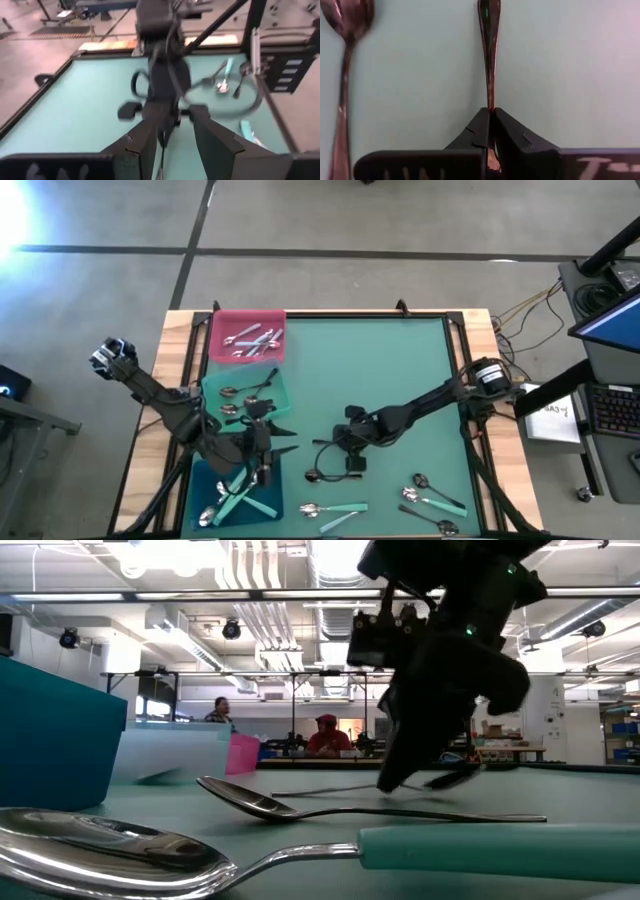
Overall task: Sort silverware by color (type)
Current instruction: Put the black spoon into the green bin
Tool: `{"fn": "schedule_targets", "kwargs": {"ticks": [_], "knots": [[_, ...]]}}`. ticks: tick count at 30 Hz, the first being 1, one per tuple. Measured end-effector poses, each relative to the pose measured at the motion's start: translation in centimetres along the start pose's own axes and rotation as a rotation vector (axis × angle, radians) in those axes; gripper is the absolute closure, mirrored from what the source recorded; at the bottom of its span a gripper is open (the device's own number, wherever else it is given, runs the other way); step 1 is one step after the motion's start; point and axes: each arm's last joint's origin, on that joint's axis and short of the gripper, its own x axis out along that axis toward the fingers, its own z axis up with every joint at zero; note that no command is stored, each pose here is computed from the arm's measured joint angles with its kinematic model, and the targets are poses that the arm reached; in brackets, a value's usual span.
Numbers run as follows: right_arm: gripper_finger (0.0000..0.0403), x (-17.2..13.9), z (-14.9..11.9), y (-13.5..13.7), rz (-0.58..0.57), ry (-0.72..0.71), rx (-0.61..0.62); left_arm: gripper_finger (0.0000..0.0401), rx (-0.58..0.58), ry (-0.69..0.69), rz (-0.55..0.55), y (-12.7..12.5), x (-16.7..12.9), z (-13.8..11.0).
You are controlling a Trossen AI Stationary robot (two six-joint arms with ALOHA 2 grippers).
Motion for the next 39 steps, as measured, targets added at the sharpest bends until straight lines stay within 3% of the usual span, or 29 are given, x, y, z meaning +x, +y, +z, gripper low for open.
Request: {"fn": "schedule_targets", "kwargs": {"ticks": [13,23,29,39], "knots": [[0.0394,-4.3,2.2,-0.5,-0.156,-0.210,-0.021,0.0288,-0.061,0.078,0.133,0.5,0.6,-4.6],[0.0394,-7.6,5.2,-0.6,-0.310,-0.546,-0.006,0.0288,-0.206,-0.112,0.319,1.3,1.6,-8.2],[0.0394,-8.8,6.8,-0.4,-0.335,-0.729,-0.059,0.0288,-0.275,-0.252,0.388,1.6,1.5,-8.4],[0.0394,-9.1,7.3,-0.1,-0.302,-0.782,-0.131,0.0288,-0.251,-0.303,0.399,1.5,1.3,-7.1]]}}
